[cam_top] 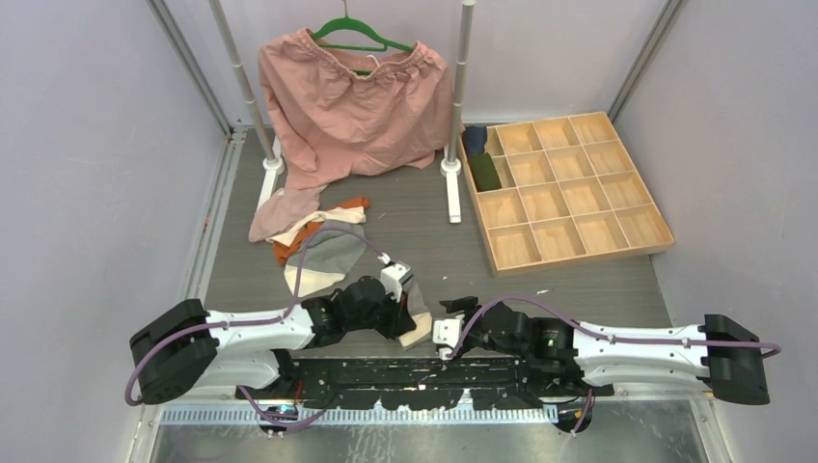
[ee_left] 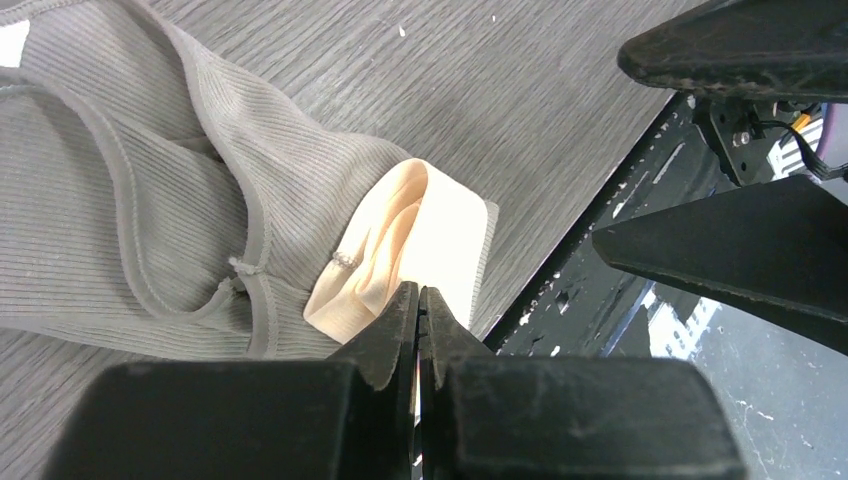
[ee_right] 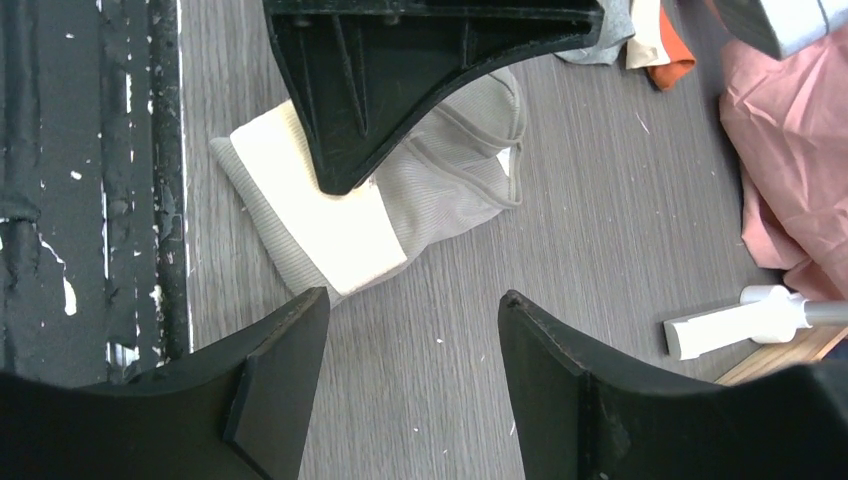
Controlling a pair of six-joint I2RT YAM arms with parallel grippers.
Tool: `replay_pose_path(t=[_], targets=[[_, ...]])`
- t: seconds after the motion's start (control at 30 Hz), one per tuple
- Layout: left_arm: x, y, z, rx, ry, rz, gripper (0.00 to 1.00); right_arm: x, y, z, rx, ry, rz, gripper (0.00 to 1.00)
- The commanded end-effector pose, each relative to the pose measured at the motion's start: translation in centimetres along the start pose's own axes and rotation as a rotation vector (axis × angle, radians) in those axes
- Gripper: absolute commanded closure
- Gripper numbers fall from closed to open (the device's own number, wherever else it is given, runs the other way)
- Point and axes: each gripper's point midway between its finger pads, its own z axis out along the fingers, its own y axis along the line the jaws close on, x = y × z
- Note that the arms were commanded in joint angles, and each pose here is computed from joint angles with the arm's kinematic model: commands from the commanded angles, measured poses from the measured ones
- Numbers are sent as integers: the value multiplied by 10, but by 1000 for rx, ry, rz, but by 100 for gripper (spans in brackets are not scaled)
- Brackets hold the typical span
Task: Roll the underwear
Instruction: Roll the underwear to the center of the board.
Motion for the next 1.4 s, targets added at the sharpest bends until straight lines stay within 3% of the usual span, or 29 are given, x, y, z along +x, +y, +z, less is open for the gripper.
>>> replay_pose_path(t=[0.0,0.6,1.03,1.37], targets=[[-4,3,0,-14,-37,11,99,-19,-4,0,-44,-21,-62,31],[19,16,21,-31,25,7,99,-5,34,10,-344,109,-239,29],[40,50,15,-166,22,-46,100,6,34,34,-289,92,-312,31],[53,67,17,-244,60,-65,100,22,46,44,-340,136,-365,36]])
